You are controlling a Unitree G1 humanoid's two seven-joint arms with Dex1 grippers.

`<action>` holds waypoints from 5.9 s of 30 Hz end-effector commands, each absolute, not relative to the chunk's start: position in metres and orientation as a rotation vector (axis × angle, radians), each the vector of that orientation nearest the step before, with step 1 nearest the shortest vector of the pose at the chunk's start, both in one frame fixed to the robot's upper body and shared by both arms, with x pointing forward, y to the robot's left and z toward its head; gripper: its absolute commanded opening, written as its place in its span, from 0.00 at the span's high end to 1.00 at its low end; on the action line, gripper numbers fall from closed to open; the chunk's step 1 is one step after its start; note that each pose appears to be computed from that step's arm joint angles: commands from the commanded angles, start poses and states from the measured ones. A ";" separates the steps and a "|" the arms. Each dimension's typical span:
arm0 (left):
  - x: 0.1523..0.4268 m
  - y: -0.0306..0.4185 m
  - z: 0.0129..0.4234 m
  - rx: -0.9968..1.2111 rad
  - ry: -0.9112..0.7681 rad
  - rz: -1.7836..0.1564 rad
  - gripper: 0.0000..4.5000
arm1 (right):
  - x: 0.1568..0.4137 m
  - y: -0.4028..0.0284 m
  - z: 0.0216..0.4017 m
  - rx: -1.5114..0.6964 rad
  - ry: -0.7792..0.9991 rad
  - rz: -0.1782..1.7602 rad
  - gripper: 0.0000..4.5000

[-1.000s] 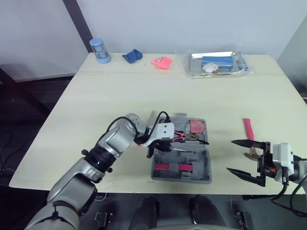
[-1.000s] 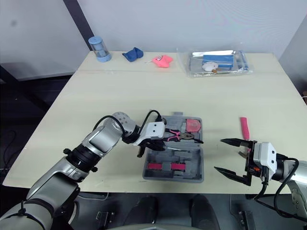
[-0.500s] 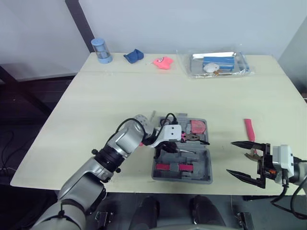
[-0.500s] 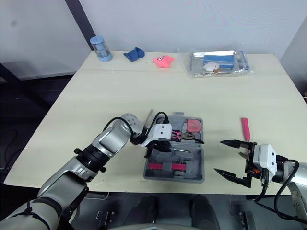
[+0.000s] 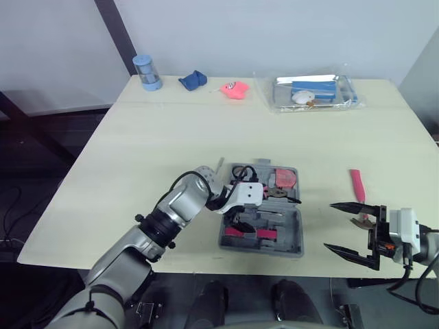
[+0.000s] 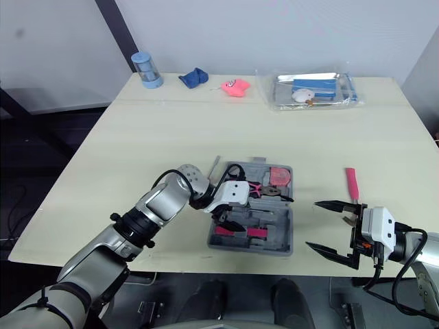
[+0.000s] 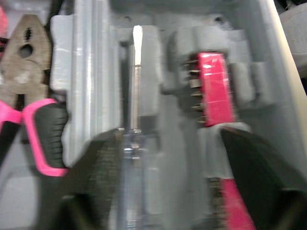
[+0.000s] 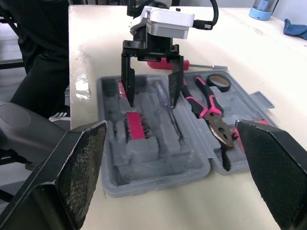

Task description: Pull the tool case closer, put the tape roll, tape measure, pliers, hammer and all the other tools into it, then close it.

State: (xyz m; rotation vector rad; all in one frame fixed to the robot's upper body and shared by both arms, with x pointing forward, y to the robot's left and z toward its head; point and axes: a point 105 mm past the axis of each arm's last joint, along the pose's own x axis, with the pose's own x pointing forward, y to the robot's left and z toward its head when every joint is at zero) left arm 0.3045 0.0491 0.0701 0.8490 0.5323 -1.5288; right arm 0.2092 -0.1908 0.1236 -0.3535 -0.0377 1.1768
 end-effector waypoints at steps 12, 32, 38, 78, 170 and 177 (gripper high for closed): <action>0.312 0.054 0.130 0.855 0.333 -1.448 0.25 | 0.209 -0.190 0.131 -0.382 -0.085 1.169 0.00; 0.324 0.083 0.099 0.462 0.120 -1.537 0.66 | 0.211 -0.186 0.129 -0.372 -0.097 1.156 0.00; 0.318 0.072 0.085 0.430 0.128 -1.597 1.00 | 0.211 -0.187 0.130 -0.376 -0.097 1.151 0.00; 0.320 0.069 0.035 0.521 0.266 -1.562 1.00 | 0.212 -0.189 0.131 -0.384 -0.094 1.148 0.00; 0.244 0.153 0.174 0.317 -0.032 -1.381 0.01 | 0.273 -0.293 0.059 0.007 0.339 -0.056 0.00; 0.236 0.146 0.183 0.314 -0.020 -1.467 0.01 | 0.268 -0.286 0.044 0.056 0.410 -0.051 0.00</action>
